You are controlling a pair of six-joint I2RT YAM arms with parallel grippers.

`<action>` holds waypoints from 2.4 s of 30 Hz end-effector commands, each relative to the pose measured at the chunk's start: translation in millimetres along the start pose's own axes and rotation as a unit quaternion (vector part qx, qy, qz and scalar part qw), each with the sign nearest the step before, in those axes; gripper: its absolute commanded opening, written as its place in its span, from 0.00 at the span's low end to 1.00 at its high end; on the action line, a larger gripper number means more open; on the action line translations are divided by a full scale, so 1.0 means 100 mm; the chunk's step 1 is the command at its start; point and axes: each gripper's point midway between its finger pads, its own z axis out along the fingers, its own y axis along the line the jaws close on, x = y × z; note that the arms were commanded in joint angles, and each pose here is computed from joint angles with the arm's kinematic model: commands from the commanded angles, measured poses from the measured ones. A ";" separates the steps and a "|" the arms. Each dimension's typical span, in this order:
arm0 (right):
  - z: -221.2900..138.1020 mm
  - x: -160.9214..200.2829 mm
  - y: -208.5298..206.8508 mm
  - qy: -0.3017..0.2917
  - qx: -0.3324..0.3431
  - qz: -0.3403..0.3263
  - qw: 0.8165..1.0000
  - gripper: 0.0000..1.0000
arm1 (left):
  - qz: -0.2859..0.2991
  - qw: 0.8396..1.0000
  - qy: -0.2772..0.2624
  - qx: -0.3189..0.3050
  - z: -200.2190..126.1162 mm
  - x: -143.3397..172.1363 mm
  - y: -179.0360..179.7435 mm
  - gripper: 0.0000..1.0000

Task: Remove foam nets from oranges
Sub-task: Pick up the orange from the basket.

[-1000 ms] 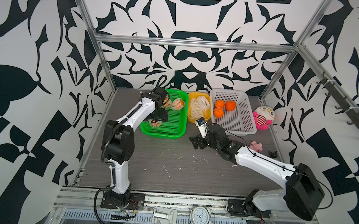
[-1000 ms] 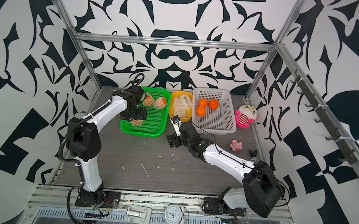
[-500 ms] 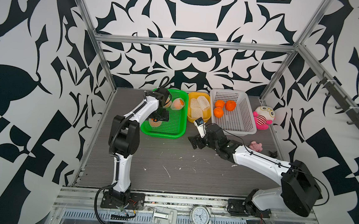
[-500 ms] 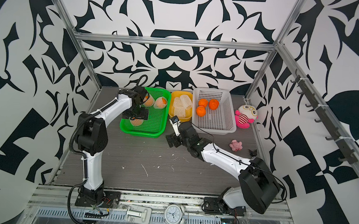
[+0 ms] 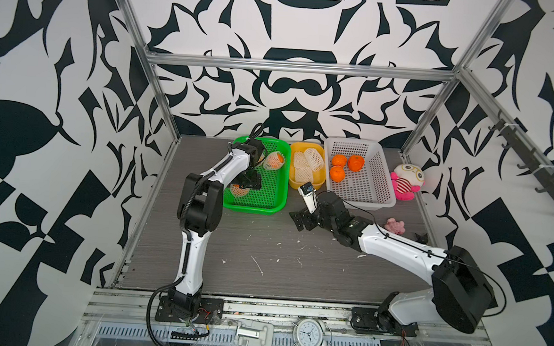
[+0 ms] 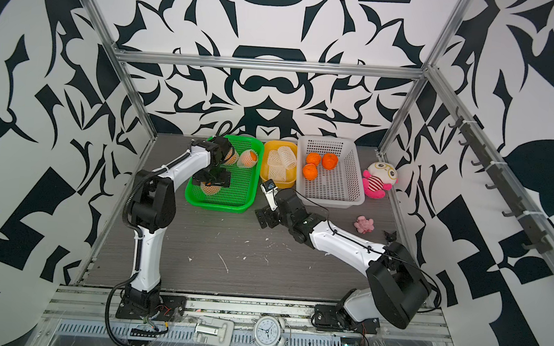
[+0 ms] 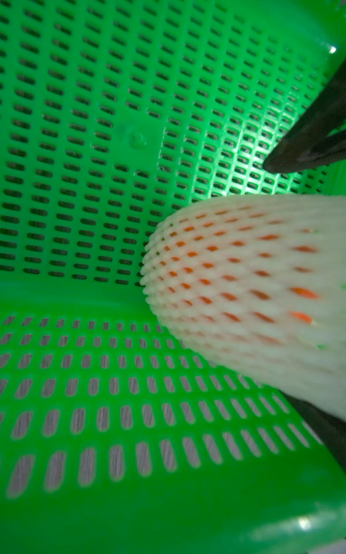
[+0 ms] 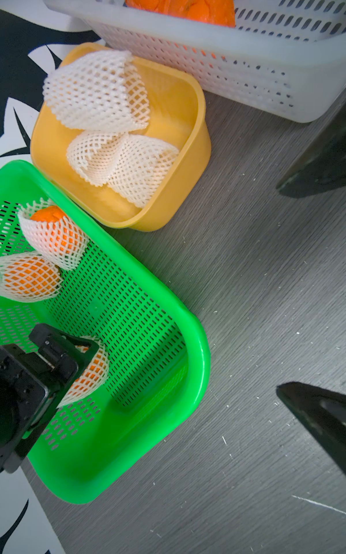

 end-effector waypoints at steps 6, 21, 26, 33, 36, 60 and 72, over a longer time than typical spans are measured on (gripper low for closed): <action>-0.03 -0.13 0.02 -0.019 -0.005 -0.002 1.000 0.99 | -0.011 1.000 0.011 0.005 0.02 -0.01 -0.02 1.00; 0.06 -0.14 0.05 -0.011 -0.011 -0.003 1.000 0.99 | -0.012 0.996 -0.001 0.090 -0.11 -0.04 -0.28 0.99; 0.07 -0.15 0.06 -0.011 -0.014 -0.003 1.000 0.99 | -0.003 0.999 0.013 0.045 0.02 -0.03 -0.18 0.99; 0.05 -0.14 0.06 -0.012 -0.014 -0.006 1.000 0.99 | -0.003 0.998 -0.015 0.054 -0.16 -0.08 -0.21 0.99; 0.05 -0.15 0.06 -0.014 -0.013 -0.006 1.000 0.99 | -0.006 0.998 -0.033 0.054 -0.23 -0.11 -0.18 0.99; 0.07 -0.10 0.07 -0.004 -0.017 -0.006 1.000 0.99 | -0.007 0.998 0.005 0.065 0.18 -0.09 -0.31 0.96; 0.05 -0.15 0.07 -0.005 -0.016 -0.005 1.000 0.99 | -0.010 0.998 0.001 0.059 0.07 -0.05 -0.24 0.80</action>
